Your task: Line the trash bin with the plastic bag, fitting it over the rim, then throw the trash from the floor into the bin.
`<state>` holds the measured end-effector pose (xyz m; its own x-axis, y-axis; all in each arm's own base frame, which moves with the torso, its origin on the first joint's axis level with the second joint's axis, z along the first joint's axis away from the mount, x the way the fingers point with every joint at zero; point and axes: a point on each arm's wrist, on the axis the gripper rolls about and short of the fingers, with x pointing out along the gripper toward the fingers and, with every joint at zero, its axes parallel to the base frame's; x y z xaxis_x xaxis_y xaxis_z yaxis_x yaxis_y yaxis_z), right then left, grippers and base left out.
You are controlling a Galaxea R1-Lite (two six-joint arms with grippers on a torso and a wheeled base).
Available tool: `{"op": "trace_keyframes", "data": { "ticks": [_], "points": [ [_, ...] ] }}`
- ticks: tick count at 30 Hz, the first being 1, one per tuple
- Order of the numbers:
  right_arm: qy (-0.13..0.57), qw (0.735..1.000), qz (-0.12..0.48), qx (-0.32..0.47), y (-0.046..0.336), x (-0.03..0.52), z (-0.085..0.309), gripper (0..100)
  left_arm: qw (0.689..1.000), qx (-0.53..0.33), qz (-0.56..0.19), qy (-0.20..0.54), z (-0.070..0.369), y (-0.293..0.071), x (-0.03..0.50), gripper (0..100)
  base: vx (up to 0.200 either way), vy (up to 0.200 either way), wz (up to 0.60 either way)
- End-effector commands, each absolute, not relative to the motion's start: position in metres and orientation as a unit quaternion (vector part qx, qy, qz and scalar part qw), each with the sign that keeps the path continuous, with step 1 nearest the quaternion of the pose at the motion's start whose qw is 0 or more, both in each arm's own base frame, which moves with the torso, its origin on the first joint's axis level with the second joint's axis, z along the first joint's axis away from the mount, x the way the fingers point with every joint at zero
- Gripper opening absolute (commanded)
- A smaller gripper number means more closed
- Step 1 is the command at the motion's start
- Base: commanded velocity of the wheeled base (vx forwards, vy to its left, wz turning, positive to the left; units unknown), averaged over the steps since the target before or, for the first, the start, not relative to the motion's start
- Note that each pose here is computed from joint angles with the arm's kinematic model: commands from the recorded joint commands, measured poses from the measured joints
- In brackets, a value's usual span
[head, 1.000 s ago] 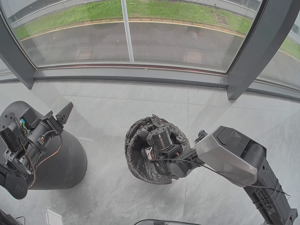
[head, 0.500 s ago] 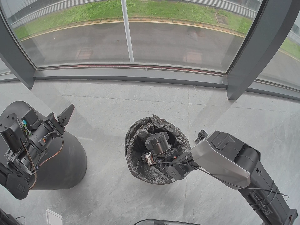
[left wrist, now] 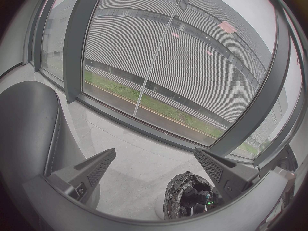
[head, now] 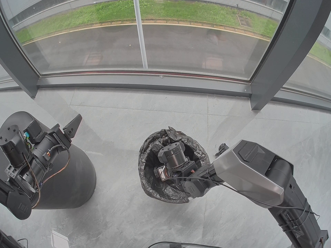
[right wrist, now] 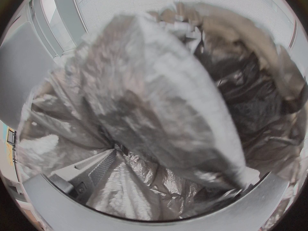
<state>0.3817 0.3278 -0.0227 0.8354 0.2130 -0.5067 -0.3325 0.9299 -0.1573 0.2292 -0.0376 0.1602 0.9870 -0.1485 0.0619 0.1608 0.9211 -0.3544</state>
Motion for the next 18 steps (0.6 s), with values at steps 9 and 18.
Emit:
{"op": "trace_keyframes", "data": {
  "ticks": [9, 18],
  "points": [
    [0.251, 0.948, 0.17, -0.101, 0.313, 0.307, 0.059, 100, 0.979, -0.187, -0.079, -0.022, 0.163, -0.037, 0.229, 100, 0.0, 0.0, 0.0],
    [0.226, 0.959, 0.155, -0.067, 0.296, 0.309, 0.082, 100, 0.979, -0.187, -0.078, -0.024, 0.163, -0.036, 0.229, 100, 0.0, 0.0, 0.0]
  ]
}}
